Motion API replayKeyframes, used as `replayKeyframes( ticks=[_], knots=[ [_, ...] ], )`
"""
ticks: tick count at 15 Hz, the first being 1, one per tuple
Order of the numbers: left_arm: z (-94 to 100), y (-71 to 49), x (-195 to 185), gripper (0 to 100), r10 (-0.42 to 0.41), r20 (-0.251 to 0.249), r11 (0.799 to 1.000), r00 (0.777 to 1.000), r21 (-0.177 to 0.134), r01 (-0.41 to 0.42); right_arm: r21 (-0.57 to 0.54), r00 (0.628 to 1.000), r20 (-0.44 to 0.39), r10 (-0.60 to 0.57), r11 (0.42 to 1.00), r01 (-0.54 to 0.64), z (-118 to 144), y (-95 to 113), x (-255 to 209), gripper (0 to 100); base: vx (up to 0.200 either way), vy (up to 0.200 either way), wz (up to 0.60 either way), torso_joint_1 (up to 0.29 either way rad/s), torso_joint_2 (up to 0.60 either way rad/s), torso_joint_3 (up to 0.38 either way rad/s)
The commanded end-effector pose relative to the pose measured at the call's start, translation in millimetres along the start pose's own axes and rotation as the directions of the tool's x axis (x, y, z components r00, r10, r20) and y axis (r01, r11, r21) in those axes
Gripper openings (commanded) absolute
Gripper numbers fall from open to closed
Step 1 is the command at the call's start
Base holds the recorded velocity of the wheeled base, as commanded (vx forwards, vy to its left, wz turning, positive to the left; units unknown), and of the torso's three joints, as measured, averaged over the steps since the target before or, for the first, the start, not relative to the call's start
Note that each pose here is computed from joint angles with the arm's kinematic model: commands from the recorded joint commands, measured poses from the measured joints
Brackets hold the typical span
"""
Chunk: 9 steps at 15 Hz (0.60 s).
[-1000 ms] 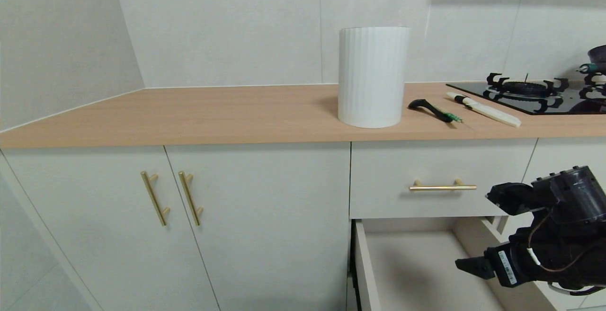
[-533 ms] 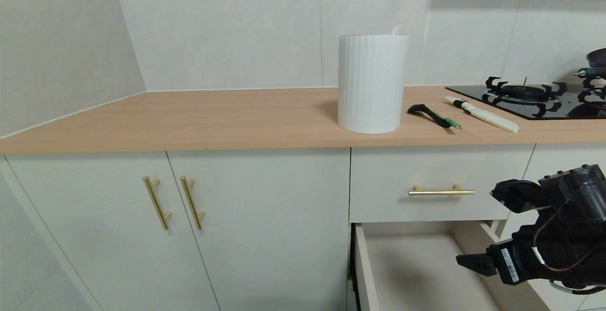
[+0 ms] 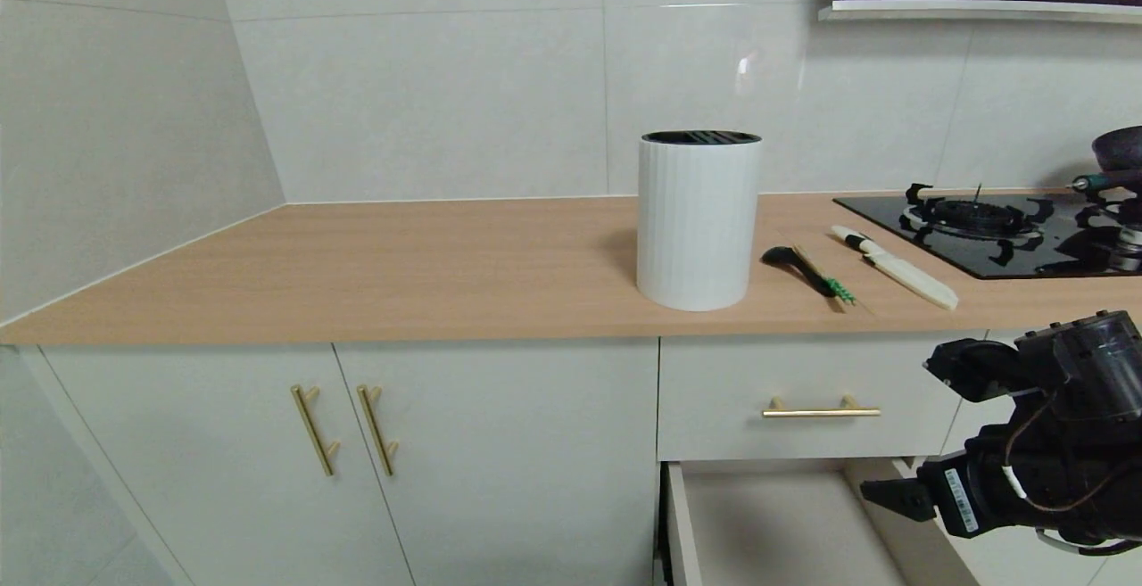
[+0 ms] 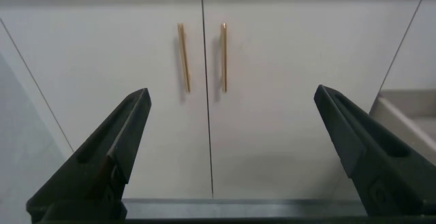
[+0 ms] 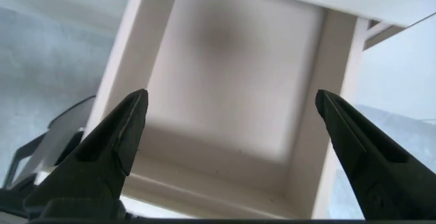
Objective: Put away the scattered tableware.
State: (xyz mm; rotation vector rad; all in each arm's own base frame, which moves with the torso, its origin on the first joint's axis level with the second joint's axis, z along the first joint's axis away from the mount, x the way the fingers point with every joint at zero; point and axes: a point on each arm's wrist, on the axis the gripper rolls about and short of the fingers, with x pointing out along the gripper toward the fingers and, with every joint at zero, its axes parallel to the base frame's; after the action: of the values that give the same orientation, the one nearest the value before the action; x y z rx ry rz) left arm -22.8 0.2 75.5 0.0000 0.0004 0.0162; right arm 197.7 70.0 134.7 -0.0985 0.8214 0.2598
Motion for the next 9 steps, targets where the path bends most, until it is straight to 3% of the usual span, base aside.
replayKeyframes(
  ticks=[1,4,6,7,9],
  knots=[
    [0.0,0.0,0.0,100,0.001,0.000,1.000,1.000,0.000,-0.001,-0.002,1.000,-0.001,0.000,1.000,0.000,0.0,0.1,0.5,100,0.000,0.000,0.00,0.178,-0.49,-0.295],
    [0.0,0.0,0.0,100,0.001,0.000,1.000,1.000,0.000,-0.001,0.002,1.000,0.005,0.000,1.000,0.000,0.7,0.1,-0.4,100,0.000,0.000,0.00,0.170,-0.43,-0.250],
    [0.0,0.0,0.0,100,0.001,0.000,1.000,1.000,0.000,-0.001,0.000,0.999,0.037,0.001,1.000,-0.001,4.4,0.2,-1.4,100,0.000,0.000,0.00,0.063,-0.13,-0.071],
    [0.0,0.0,0.0,100,0.001,0.000,1.000,1.000,0.000,-0.001,0.008,0.990,0.139,0.004,1.000,-0.005,20.5,0.8,-4.9,100,0.000,0.000,0.00,0.022,-0.05,-0.032],
    [0.0,0.0,0.0,100,0.001,0.000,1.000,1.000,0.000,-0.001,0.032,0.972,0.234,-0.017,0.999,0.010,58.8,-5.2,-5.1,100,0.000,0.000,0.00,0.000,0.00,0.000]
  ],
)
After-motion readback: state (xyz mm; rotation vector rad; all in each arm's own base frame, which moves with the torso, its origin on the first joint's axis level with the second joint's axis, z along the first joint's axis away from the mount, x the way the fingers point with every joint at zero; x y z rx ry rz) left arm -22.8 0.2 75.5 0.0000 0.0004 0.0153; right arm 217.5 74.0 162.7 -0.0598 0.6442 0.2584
